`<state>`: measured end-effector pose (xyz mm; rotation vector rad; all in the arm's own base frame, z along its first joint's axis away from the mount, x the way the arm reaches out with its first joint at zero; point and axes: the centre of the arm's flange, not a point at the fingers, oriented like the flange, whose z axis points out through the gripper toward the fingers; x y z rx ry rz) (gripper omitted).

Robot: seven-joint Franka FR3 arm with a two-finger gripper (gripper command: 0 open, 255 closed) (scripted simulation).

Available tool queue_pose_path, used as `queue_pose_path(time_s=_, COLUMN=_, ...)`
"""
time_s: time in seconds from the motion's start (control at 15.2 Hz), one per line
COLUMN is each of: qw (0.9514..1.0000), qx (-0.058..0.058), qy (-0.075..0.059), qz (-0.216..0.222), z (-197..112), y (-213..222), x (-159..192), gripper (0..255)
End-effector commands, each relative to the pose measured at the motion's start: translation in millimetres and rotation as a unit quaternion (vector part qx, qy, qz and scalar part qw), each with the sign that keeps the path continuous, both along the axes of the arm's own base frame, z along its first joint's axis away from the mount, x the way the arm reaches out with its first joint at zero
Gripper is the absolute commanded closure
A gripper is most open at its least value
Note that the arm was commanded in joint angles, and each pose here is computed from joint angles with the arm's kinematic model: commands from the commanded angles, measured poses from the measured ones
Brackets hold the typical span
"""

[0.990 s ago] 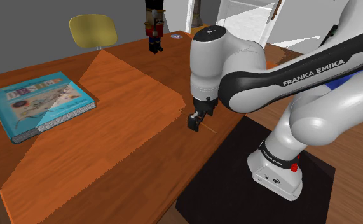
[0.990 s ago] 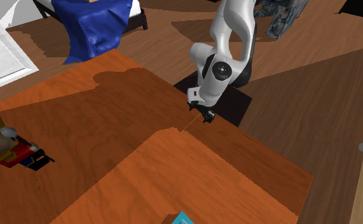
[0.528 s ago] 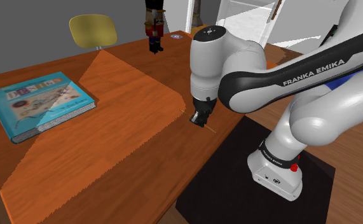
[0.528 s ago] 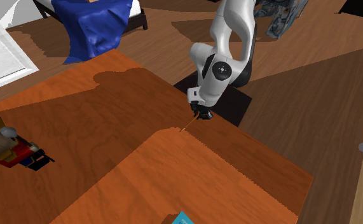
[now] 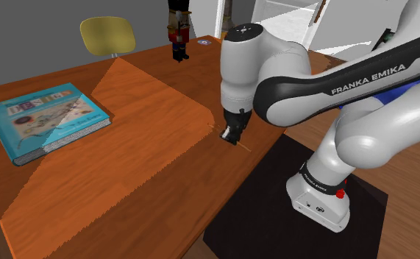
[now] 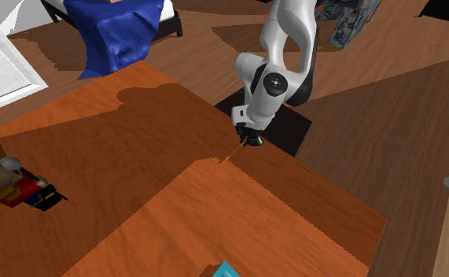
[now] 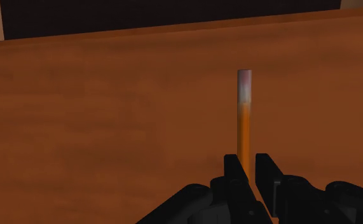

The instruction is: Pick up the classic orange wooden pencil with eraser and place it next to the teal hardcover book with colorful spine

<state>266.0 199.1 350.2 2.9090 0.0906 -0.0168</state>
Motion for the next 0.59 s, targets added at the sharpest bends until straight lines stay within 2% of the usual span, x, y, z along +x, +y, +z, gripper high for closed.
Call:
queue_pose_path(time_s=0.0, qw=1.0000, qx=0.000, qy=0.000, qz=0.000, z=10, y=0, x=0, gripper=255)
queue_pose_path(time_s=0.53, qw=1.0000, qx=0.000, qy=0.000, qz=0.000, z=52, y=0, x=0, gripper=255)
